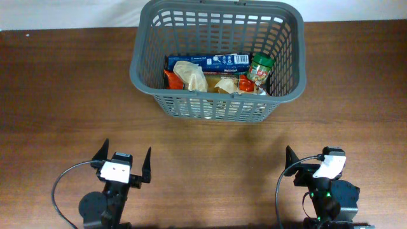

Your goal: Pack container

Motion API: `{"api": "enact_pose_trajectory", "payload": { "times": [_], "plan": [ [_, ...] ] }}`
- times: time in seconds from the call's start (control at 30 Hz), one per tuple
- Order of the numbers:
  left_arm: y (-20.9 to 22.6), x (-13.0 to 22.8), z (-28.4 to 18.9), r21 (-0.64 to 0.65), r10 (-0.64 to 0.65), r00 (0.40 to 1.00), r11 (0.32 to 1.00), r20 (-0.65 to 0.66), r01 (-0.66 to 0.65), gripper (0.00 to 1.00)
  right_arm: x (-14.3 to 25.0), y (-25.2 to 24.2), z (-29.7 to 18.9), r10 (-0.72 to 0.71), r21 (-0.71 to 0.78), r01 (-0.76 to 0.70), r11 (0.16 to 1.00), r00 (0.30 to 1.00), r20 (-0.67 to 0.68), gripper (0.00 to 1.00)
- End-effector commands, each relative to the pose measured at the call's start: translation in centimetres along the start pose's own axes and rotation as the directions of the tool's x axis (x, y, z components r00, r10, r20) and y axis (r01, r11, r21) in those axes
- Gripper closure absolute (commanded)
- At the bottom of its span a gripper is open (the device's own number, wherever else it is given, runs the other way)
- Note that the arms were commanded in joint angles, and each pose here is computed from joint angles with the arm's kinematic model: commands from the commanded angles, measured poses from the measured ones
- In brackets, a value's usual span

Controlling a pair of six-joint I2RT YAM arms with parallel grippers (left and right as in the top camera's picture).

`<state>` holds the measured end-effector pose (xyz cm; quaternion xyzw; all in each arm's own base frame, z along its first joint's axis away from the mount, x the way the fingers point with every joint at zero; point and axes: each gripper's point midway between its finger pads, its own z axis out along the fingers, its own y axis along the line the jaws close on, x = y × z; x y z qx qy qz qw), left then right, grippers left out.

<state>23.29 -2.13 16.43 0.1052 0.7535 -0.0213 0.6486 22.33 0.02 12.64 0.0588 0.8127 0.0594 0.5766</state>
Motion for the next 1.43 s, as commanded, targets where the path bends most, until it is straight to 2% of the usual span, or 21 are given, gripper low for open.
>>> {"api": "enact_pose_trajectory", "payload": {
  "times": [0.0,1.4],
  "plan": [
    [-0.67,1.81,0.00,0.030,-0.020,0.998,0.999,-0.062,0.022,0.01,0.19,-0.05,0.05,0.006,0.004,-0.006,1.000,1.000,-0.001,0.01],
    [-0.79,2.46,-0.05,0.033,-0.027,0.996,0.999,-0.088,0.030,0.01,0.19,-0.05,0.05,0.006,0.004,-0.006,1.000,1.000,-0.001,0.01]
  ]
}}
